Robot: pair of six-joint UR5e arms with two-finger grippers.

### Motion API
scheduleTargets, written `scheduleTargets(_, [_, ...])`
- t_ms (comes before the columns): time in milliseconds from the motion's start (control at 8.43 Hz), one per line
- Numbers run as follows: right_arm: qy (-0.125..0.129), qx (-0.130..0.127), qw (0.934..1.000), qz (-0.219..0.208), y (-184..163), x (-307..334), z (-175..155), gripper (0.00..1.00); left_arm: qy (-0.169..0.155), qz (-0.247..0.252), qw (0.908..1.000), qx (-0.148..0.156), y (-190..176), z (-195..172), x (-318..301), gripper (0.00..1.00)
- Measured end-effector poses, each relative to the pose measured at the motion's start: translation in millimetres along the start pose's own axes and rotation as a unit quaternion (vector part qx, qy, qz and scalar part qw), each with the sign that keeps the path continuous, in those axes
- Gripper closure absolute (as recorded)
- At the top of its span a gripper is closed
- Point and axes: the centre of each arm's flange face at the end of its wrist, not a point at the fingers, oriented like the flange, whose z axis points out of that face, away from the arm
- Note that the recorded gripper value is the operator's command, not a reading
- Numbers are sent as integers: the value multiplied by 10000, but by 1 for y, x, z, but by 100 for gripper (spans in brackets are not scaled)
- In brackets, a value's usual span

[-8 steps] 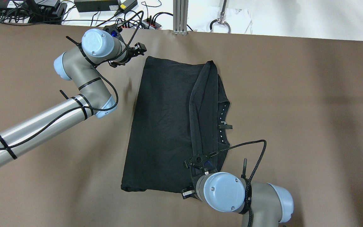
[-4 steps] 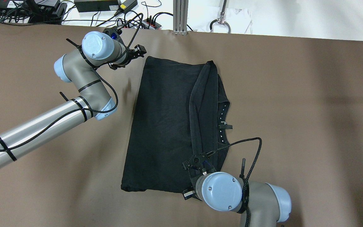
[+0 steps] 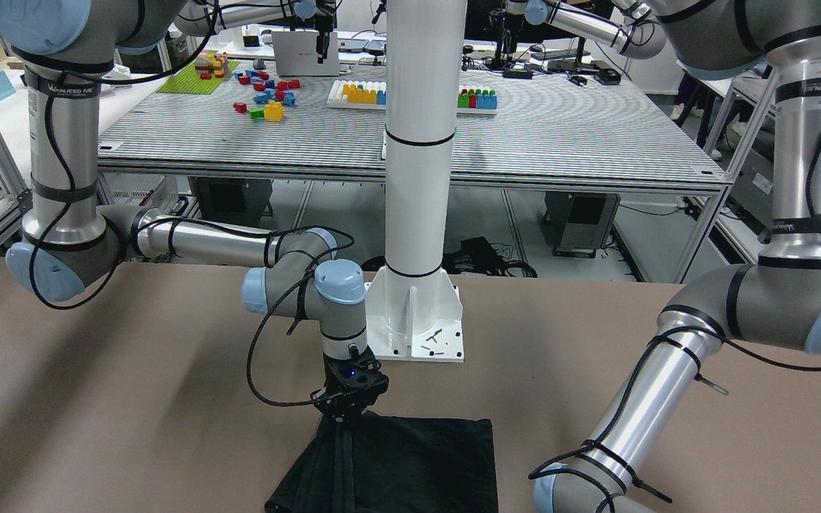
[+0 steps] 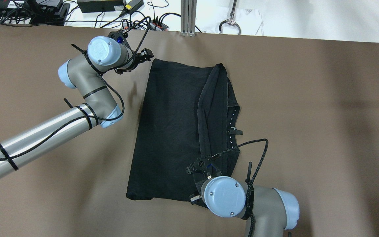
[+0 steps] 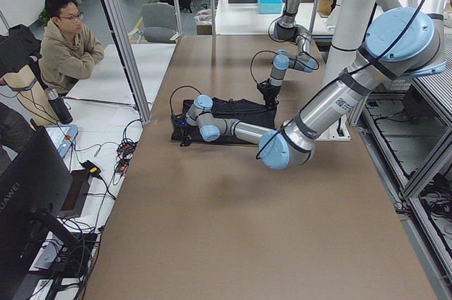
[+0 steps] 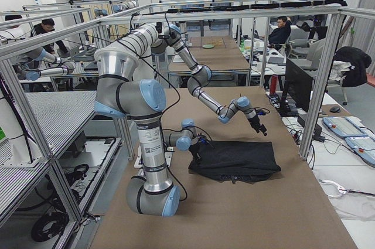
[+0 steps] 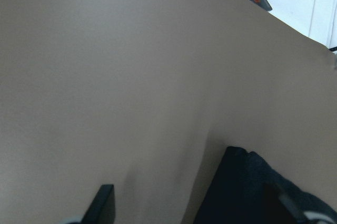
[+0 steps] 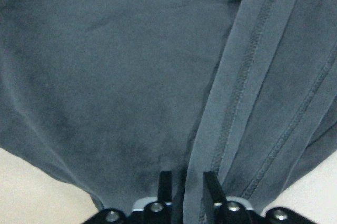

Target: Fold clothes

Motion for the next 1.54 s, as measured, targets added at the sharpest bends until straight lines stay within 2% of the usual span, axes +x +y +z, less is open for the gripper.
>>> scheduleTargets(593, [228, 32, 9997, -60, 0, 1, 13, 68, -2, -35, 10000, 15, 3, 1, 1, 0])
scheduleTargets(712, [224, 49, 9997, -48, -1, -2, 13, 81, 0, -39, 10000, 17, 3, 1, 1, 0])
scheduleTargets(831, [232, 56, 9997, -38, -3, -5, 14, 100, 0, -47, 10000, 16, 3, 1, 1, 0])
scheduleTargets(1543, [261, 64, 9996, -7, -11, 9, 10, 100, -5, -72, 10000, 14, 3, 1, 1, 0])
